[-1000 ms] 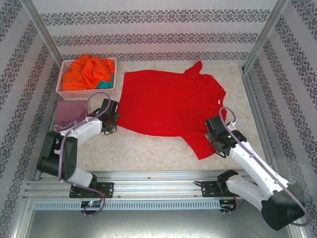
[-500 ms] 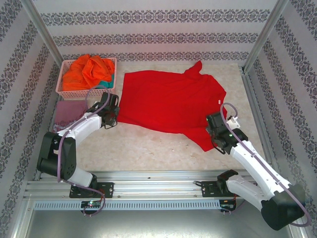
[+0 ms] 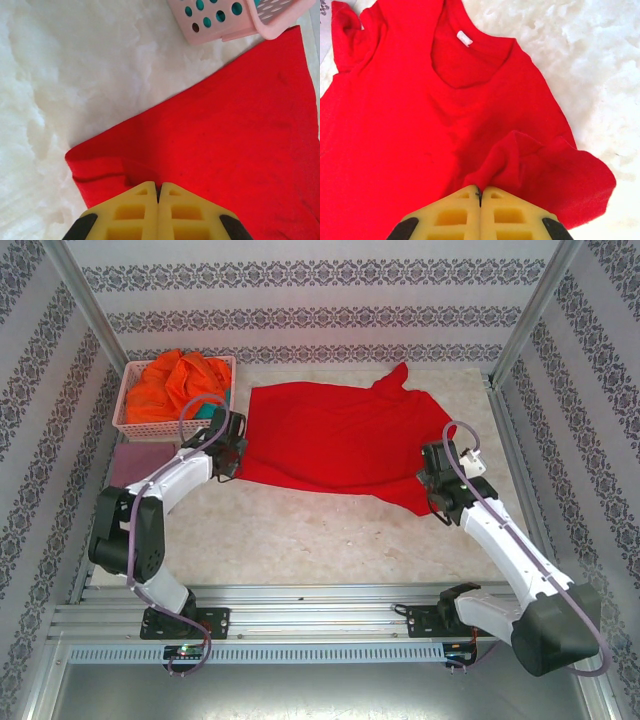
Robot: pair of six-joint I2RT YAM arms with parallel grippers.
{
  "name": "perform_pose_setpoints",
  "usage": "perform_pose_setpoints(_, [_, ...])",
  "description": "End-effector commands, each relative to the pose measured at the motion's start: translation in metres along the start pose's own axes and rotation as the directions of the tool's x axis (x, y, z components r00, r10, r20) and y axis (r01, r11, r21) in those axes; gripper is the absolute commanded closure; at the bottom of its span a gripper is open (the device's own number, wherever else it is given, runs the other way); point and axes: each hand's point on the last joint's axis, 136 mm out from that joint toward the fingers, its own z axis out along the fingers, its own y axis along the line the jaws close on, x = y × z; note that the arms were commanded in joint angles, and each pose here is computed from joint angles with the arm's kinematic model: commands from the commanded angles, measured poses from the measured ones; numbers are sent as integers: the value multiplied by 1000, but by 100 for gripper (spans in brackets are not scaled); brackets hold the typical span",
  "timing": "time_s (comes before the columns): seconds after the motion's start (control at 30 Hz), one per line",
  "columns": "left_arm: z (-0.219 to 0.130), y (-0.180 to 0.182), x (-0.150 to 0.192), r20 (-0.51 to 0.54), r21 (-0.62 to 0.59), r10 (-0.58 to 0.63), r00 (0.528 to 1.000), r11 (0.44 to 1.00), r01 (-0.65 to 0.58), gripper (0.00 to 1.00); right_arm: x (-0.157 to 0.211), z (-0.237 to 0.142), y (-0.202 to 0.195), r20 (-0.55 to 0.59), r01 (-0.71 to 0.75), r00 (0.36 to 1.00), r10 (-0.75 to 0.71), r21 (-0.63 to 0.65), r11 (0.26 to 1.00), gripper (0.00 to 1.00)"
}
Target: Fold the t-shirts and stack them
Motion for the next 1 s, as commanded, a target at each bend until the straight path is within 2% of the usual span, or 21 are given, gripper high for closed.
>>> perform_pose_setpoints(0.0, [5, 1, -10, 25, -45, 38, 999, 998, -37, 100, -14, 0, 19, 19, 31, 999, -30, -40, 999, 100])
perform_pose_setpoints(0.33, [17, -15, -16, 31, -46, 62, 998, 997, -60, 100, -26, 23, 42, -17, 103, 994, -104, -42, 994, 100])
perform_pose_setpoints(0.97, [42, -41, -27, 18, -57, 95, 995, 994, -94, 100, -55, 58, 78, 5, 168, 986, -168, -35, 985, 100])
